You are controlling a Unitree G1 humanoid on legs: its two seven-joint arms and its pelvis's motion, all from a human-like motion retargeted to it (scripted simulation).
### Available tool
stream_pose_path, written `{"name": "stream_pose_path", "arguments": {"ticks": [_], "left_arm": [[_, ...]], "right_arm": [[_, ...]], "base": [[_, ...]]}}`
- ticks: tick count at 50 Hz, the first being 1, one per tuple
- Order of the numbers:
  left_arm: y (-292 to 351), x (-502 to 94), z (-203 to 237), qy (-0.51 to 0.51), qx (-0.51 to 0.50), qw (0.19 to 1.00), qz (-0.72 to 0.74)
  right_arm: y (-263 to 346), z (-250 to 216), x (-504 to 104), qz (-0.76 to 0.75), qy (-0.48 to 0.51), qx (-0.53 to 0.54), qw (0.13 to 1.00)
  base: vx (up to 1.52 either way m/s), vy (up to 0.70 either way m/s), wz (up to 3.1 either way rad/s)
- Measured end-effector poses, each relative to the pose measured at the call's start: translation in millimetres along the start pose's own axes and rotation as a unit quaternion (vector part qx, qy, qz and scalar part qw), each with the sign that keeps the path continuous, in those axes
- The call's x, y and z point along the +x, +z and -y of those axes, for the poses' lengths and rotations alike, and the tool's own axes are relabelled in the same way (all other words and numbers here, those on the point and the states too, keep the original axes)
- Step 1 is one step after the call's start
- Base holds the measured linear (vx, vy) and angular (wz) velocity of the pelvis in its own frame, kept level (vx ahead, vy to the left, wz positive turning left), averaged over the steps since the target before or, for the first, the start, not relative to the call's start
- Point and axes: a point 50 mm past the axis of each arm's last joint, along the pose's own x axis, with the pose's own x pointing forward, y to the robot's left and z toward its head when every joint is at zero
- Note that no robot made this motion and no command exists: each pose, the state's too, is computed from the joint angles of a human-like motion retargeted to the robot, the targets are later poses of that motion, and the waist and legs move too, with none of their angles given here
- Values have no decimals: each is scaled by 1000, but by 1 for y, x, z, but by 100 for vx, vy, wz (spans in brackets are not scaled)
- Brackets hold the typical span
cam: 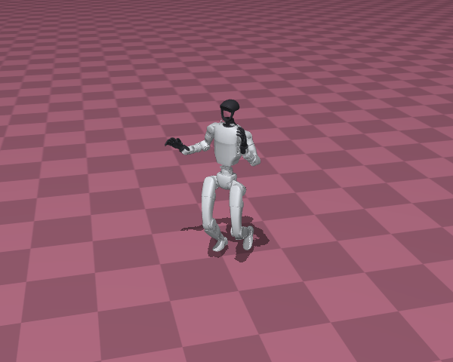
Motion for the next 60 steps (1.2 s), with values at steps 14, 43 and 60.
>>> {"name": "stream_pose_path", "arguments": {"ticks": [14,43,60], "left_arm": [[-15,-7,33,-44,36,998,-2],[26,-14,93,-203,-169,964,35],[22,-28,123,-285,-216,934,18]], "right_arm": [[156,10,44,337,-95,191,917],[231,-6,15,494,3,298,817],[252,-31,0,488,146,379,772]], "base": [[-20,12,15],[-9,2,5],[6,-14,37]]}}
